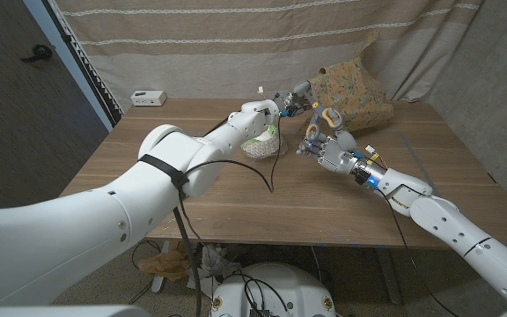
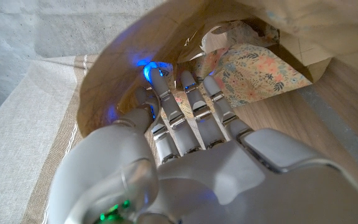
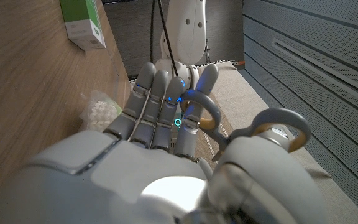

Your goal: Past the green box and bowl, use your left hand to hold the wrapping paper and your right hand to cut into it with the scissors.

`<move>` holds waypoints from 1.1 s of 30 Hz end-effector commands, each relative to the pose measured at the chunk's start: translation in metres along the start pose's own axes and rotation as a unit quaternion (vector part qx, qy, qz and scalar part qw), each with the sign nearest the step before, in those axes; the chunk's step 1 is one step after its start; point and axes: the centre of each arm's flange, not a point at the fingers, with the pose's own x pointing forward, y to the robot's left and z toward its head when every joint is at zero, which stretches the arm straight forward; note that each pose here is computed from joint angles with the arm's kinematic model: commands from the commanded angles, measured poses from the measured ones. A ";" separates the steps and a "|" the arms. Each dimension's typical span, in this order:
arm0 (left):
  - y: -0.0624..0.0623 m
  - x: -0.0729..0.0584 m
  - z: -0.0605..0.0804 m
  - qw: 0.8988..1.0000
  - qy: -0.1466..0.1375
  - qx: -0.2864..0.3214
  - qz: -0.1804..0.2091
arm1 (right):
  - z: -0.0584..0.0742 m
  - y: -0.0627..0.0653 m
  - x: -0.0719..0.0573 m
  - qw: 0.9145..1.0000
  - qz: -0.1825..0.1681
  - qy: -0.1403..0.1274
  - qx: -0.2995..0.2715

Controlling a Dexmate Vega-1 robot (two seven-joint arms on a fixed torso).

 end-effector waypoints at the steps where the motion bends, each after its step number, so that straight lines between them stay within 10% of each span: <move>1: -0.002 -0.002 0.003 1.000 -0.010 0.008 -0.020 | 0.002 -0.010 -0.004 1.000 -0.024 0.003 -0.009; 33: 0.004 -0.004 0.002 1.000 -0.006 0.026 -0.010 | 0.020 -0.031 -0.023 0.996 -0.081 -0.013 -0.032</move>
